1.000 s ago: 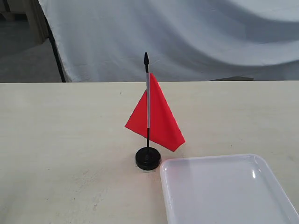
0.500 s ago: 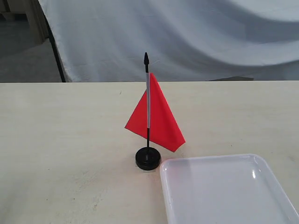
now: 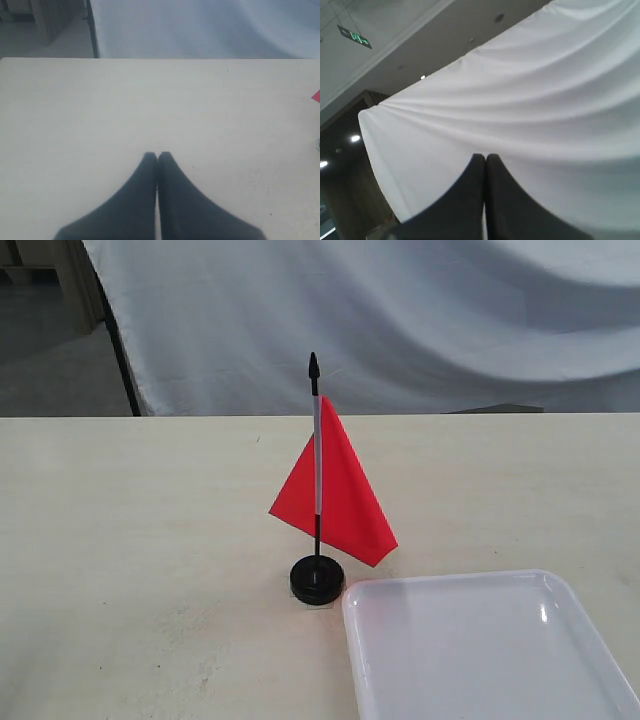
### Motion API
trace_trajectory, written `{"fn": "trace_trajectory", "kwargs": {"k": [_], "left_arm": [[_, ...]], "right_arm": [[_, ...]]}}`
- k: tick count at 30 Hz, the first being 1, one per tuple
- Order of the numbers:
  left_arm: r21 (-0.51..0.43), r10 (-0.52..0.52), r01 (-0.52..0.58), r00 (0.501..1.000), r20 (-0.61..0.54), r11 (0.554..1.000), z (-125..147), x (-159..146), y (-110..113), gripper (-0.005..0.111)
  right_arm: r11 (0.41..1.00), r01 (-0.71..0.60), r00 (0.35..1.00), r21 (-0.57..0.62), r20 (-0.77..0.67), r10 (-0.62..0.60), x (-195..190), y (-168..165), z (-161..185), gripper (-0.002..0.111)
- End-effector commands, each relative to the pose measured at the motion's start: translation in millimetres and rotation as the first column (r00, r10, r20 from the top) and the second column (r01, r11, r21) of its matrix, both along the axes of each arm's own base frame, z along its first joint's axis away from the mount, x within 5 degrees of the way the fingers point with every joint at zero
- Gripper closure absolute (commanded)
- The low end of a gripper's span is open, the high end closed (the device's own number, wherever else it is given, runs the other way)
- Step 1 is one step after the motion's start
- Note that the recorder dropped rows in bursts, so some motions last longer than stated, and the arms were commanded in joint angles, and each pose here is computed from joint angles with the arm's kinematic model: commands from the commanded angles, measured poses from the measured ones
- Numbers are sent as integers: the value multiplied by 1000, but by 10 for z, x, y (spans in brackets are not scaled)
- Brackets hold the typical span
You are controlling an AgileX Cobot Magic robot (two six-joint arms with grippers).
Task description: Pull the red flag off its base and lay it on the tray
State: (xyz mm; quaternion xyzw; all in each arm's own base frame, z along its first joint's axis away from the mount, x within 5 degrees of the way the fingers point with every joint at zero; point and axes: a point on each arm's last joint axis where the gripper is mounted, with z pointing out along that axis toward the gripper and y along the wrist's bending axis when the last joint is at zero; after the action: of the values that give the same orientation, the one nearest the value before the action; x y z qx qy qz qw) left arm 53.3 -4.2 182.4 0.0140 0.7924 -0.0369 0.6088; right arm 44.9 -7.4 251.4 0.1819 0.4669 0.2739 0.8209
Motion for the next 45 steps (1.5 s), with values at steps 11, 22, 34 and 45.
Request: {"fn": "trace_trajectory", "kwargs": {"k": [11, 22, 34, 45], "left_arm": [[1, -7, 7, 1000, 3, 1000, -2, 0, -4, 107], [1, -7, 7, 1000, 3, 1000, -2, 0, -4, 107], [1, -7, 7, 1000, 3, 1000, -2, 0, -4, 107], [1, -7, 7, 1000, 3, 1000, -2, 0, -4, 107]], "right_arm": [[991, 17, 1000, -135, -10, -19, 357, 83, 55, 108], [692, -495, 834, -526, -512, 207, 1390, 648, -491, 108], [360, -655, 755, -664, -557, 345, 1799, 1289, -1145, 109], [418, -659, 752, -625, -560, 348, 1777, 1266, -957, 48]]}}
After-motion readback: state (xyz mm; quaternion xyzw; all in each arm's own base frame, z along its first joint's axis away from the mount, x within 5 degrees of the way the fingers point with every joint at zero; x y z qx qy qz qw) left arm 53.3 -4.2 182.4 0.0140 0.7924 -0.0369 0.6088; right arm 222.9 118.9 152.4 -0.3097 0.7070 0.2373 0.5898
